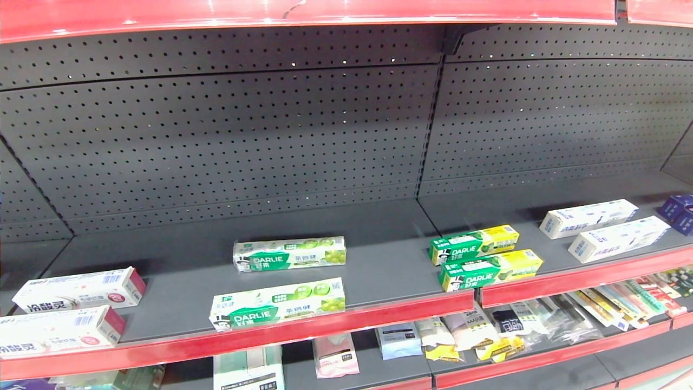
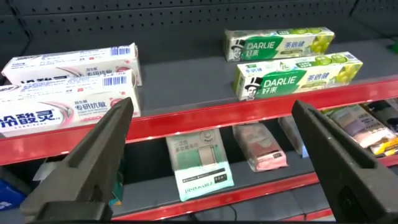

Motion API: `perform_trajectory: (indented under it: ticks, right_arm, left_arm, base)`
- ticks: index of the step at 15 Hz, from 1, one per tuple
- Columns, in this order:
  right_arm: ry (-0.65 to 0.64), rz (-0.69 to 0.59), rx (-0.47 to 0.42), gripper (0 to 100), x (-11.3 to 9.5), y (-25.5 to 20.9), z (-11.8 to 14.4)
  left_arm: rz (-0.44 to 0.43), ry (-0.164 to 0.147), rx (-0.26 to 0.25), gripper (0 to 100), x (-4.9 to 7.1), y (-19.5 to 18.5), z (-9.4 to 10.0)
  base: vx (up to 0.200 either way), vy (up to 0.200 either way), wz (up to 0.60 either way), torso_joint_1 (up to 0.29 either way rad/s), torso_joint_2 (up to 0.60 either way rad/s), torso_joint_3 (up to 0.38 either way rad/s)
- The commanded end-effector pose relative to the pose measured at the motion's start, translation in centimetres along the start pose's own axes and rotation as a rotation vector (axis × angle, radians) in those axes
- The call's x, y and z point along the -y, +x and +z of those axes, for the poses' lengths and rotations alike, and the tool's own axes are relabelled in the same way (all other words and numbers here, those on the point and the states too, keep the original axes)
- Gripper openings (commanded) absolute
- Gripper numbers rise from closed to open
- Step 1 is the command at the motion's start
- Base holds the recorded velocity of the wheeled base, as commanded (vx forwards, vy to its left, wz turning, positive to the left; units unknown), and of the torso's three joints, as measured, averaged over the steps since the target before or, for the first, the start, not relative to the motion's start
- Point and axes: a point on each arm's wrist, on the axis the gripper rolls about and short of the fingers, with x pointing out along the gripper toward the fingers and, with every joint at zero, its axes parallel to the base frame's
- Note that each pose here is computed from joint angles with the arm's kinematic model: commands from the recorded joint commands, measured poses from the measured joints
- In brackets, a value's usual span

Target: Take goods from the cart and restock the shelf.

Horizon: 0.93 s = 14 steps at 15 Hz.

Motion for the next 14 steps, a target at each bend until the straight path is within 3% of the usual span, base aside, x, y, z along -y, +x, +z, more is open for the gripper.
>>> perform_trajectory:
  ticks: [1,8,14]
  right_arm:
    - [0.000,-0.002,-0.001,100,0.00,0.01,0.00]
    - [0.002,0.000,0.001,100,0.00,0.01,0.02]
    - [-0.001,-0.006,0.001,100,0.01,-0.01,0.00]
  left_arm:
    - [-0.001,0.002,-0.006,100,0.00,0.04,0.00]
    - [-0.001,0.003,-0.006,100,0.00,0.04,0.00]
    - [0.001,0.003,-0.006,100,0.00,0.04,0.00]
  base:
    - [0.000,0.000,0.00,0.000,0.00,0.000]
    - [0.000,0.000,0.60,0.002,0.00,0.002]
    - [0.000,0.000,0.00,0.000,0.00,0.000]
